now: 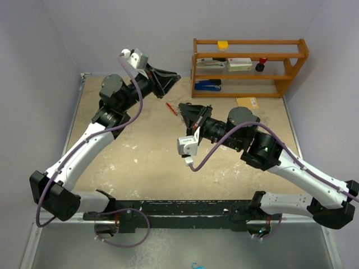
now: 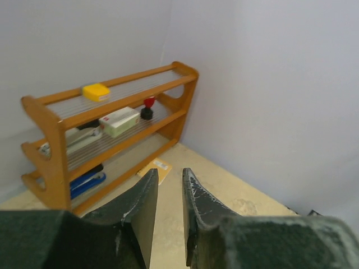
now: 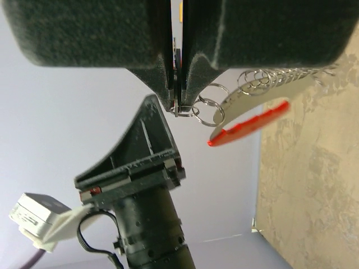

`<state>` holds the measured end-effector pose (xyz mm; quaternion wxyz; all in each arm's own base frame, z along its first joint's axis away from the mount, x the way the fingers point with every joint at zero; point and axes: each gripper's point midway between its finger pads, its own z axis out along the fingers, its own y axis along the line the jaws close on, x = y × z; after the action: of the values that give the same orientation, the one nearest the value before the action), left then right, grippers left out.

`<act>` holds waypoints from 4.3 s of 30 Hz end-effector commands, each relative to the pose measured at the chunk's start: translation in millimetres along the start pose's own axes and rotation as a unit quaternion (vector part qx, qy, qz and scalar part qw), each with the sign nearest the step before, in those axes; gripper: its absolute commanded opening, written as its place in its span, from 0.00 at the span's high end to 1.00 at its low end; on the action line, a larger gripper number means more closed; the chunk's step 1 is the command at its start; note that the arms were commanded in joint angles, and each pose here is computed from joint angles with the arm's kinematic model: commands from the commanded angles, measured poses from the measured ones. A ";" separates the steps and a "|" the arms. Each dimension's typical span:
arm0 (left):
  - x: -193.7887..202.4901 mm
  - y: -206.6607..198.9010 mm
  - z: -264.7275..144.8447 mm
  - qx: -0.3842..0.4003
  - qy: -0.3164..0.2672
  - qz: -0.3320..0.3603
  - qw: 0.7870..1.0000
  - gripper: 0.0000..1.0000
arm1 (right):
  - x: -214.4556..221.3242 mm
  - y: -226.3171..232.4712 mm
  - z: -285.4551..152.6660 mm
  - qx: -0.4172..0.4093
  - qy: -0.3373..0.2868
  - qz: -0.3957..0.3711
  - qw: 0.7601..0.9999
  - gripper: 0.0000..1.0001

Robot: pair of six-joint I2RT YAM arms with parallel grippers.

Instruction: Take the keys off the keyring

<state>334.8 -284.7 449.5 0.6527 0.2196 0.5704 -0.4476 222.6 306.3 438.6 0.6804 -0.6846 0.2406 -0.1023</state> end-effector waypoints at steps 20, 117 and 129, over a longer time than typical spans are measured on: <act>10.2 78.3 -40.7 -0.134 -0.027 -0.016 0.990 0.79 | 26.2 -79.7 31.0 0.029 0.014 0.099 0.995 0.99; 12.7 26.3 -32.1 -0.229 -0.213 0.262 0.913 0.26 | 86.7 -47.7 53.2 -0.004 0.007 0.380 0.925 0.90; 4.4 8.7 -32.2 -0.189 -0.250 0.290 0.904 0.32 | 82.3 -41.5 54.5 -0.009 0.011 0.373 0.928 0.90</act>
<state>338.2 -259.3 416.5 0.8847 0.1309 0.4191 -0.1564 329.2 314.7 441.1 0.6352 -0.5566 0.5084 0.1678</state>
